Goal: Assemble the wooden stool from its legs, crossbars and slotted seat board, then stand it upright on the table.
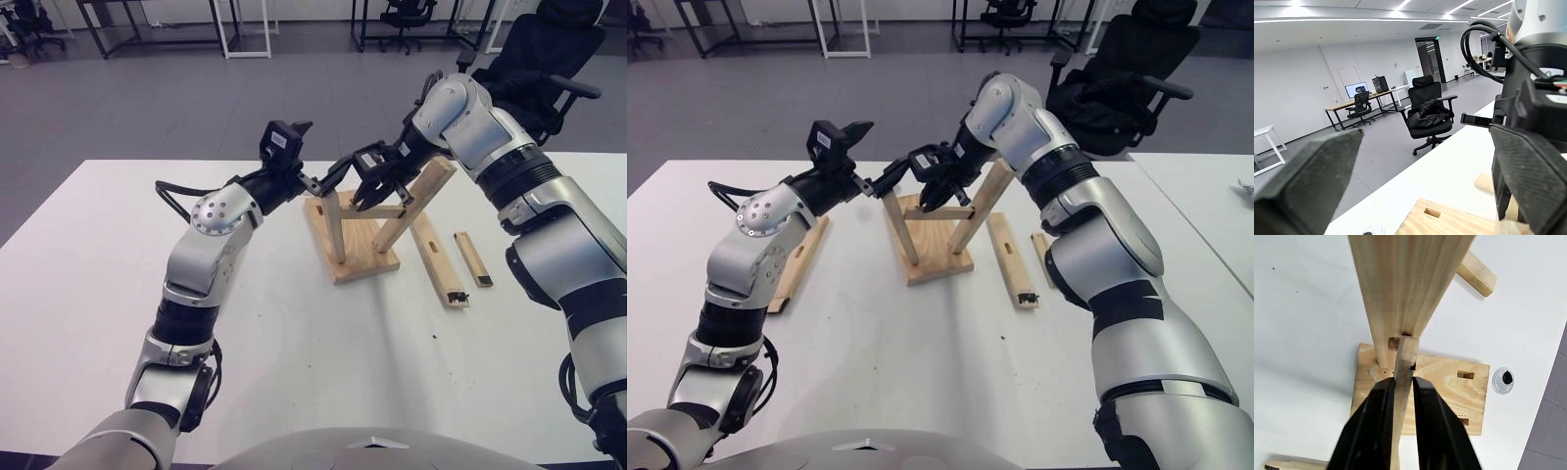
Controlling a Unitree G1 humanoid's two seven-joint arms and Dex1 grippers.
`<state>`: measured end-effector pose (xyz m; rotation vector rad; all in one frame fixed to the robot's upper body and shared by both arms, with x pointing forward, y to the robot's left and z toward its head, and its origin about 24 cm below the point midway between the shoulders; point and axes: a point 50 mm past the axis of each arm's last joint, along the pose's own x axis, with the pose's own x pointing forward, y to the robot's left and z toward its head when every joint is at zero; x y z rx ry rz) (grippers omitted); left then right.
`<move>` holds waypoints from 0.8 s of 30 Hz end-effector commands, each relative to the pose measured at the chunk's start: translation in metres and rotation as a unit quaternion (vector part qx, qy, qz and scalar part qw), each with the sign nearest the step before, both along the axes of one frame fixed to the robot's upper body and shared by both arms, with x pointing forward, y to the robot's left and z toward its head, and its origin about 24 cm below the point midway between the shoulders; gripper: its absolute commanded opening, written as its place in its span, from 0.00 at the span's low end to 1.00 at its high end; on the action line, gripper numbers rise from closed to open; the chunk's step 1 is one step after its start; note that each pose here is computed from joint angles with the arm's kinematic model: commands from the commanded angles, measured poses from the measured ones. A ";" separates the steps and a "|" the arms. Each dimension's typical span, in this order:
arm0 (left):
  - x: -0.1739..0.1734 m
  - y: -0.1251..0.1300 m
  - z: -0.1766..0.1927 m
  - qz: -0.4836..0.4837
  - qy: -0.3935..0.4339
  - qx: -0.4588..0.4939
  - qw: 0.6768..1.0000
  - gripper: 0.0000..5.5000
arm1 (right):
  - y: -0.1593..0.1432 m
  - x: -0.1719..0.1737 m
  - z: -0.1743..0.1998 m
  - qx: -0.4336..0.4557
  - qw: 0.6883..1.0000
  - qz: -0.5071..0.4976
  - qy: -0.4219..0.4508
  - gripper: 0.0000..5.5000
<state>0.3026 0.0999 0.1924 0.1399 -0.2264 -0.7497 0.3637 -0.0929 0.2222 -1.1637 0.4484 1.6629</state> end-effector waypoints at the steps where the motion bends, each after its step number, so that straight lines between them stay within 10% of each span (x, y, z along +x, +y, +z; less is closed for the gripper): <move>1: 0.008 0.009 -0.047 0.038 0.098 0.051 0.993 0.86 | -0.001 -0.006 -0.023 -0.032 0.999 0.024 0.027 0.08; 24: 0.011 -0.014 -0.054 0.029 0.102 0.016 0.994 0.86 | -0.011 -0.027 -0.084 -0.156 0.980 0.072 0.100 0.08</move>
